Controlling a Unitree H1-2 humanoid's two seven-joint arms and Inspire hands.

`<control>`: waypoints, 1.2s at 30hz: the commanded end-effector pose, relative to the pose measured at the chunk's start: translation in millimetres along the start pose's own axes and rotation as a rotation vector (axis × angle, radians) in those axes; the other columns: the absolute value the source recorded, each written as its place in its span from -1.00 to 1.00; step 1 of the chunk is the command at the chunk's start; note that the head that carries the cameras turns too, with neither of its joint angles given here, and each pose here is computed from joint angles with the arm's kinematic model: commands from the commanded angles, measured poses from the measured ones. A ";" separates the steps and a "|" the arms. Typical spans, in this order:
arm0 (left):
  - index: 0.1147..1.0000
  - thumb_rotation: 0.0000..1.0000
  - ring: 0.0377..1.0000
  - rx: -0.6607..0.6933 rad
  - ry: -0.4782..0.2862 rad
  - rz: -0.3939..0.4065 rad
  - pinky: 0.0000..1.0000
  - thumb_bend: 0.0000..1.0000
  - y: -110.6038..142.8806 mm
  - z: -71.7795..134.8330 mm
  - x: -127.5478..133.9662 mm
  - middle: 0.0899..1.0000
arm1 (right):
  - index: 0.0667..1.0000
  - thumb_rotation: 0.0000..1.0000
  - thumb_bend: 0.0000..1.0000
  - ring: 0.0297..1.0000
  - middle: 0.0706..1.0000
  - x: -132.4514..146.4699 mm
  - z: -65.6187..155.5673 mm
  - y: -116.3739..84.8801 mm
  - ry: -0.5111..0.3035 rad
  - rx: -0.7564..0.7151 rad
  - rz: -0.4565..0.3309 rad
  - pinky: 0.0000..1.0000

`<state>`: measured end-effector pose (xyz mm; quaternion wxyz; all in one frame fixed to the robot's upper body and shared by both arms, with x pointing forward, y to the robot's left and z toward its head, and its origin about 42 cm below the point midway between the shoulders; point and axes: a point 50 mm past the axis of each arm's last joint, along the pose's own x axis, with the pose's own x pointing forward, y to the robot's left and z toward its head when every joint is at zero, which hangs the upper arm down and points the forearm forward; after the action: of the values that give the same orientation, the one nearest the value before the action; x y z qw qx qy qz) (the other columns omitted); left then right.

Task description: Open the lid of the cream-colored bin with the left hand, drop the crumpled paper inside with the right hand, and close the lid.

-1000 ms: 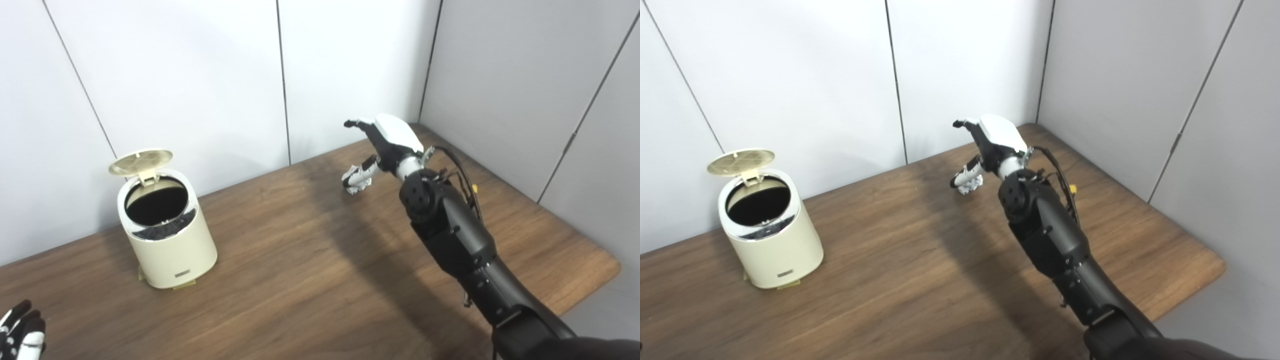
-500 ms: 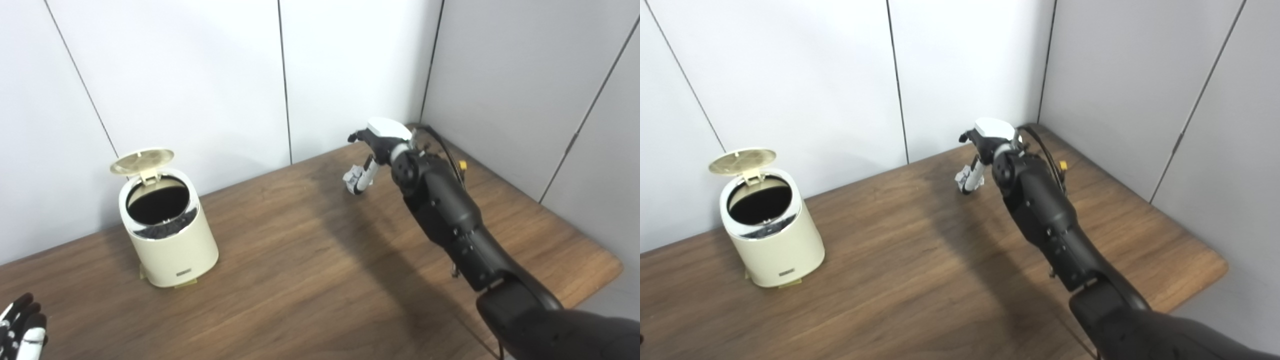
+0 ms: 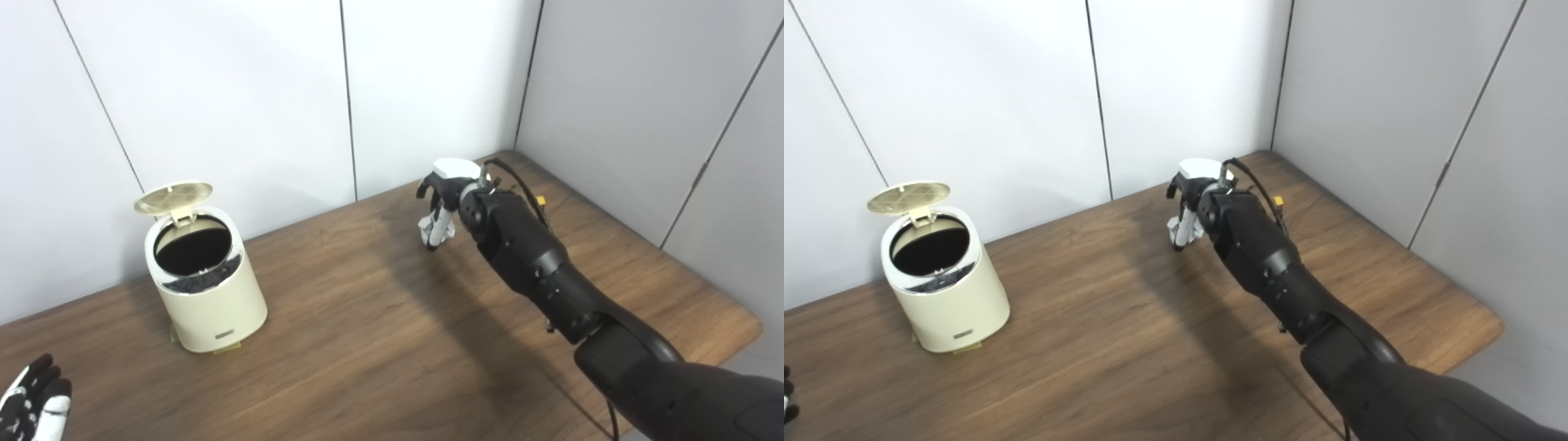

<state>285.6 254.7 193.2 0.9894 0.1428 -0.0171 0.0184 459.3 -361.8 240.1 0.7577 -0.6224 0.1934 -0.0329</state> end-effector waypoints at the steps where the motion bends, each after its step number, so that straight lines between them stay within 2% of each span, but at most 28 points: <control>1: 0.95 0.38 0.84 -0.008 -0.084 0.029 0.80 -0.07 2.6 20.7 3.3 0.82 | 0.49 -0.87 0.88 0.45 0.55 2.7 4.4 -34.1 -0.008 -0.024 -0.101 0.21; 4: 0.96 0.38 0.86 -0.009 -0.089 0.031 0.85 -0.10 1.9 22.3 2.7 0.83 | 0.51 -0.82 0.87 0.49 0.63 5.8 4.7 -30.9 0.001 -0.058 -0.085 0.21; 7: 0.96 0.36 0.84 0.001 -0.093 0.033 0.83 -0.15 2.0 24.4 2.7 0.82 | 0.53 -0.81 0.86 0.39 0.54 8.4 3.9 -29.1 0.007 -0.063 -0.075 0.12; 15: 0.94 0.35 0.86 -0.006 -0.098 0.025 0.85 -0.17 0.8 27.1 3.8 0.83 | 0.47 -0.74 0.86 0.34 0.47 7.9 1.5 -31.0 0.008 -0.108 -0.075 0.12; 18: 0.94 0.33 0.84 0.000 -0.101 0.026 0.82 -0.22 0.7 30.3 4.6 0.82 | 0.43 -0.76 0.86 0.30 0.41 7.6 -0.3 -32.4 0.006 -0.107 -0.079 0.12; 23: 0.94 0.29 0.83 0.007 -0.101 0.026 0.80 -0.26 1.2 33.0 5.5 0.82 | 0.39 -0.80 0.82 0.11 0.22 8.2 -3.2 -33.5 0.015 -0.112 -0.082 -0.05; 26: 0.94 0.28 0.83 0.004 -0.102 0.026 0.80 -0.25 1.8 34.4 5.2 0.82 | 0.35 -0.83 0.80 0.10 0.20 8.4 -6.1 -35.2 0.024 -0.119 -0.076 -0.04; 29: 0.94 0.27 0.83 0.008 -0.100 0.029 0.81 -0.25 1.7 36.4 4.8 0.82 | 0.27 -0.88 0.75 0.21 0.28 8.5 -9.0 -36.4 0.032 -0.104 -0.062 0.10; 30: 0.94 0.27 0.83 0.008 -0.100 0.029 0.81 -0.26 1.6 36.9 4.8 0.81 | 0.23 -0.95 0.70 0.06 0.17 8.3 -9.7 -36.1 0.031 -0.092 -0.062 -0.05; 31: 0.94 0.27 0.83 0.008 -0.099 0.028 0.80 -0.26 1.5 37.2 4.9 0.81 | 0.12 -0.98 0.39 -0.03 -0.01 8.1 -10.1 -35.9 0.030 -0.083 -0.062 -0.13; 32: 0.94 0.26 0.83 0.009 -0.100 0.029 0.80 -0.26 1.5 37.9 4.7 0.81 | 0.06 -0.99 0.22 -0.08 -0.10 7.4 -10.8 -35.1 0.025 -0.064 -0.071 -0.17; 33: 0.93 0.25 0.82 0.010 -0.101 0.029 0.79 -0.26 1.5 38.6 4.6 0.81 | 0.03 -1.00 0.10 -0.18 -0.08 6.7 -11.2 -34.0 0.020 -0.054 -0.086 -0.26; 36: 0.92 0.22 0.81 0.012 -0.103 0.032 0.78 -0.27 1.5 39.8 4.6 0.80 | 0.02 -1.00 0.03 -0.25 -0.06 6.5 -11.4 -30.9 0.018 -0.038 -0.119 -0.33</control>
<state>286.0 247.1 212.7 0.9892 0.1410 -0.0339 0.0192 461.5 -378.0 237.2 0.7380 -0.6424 0.2023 -0.0419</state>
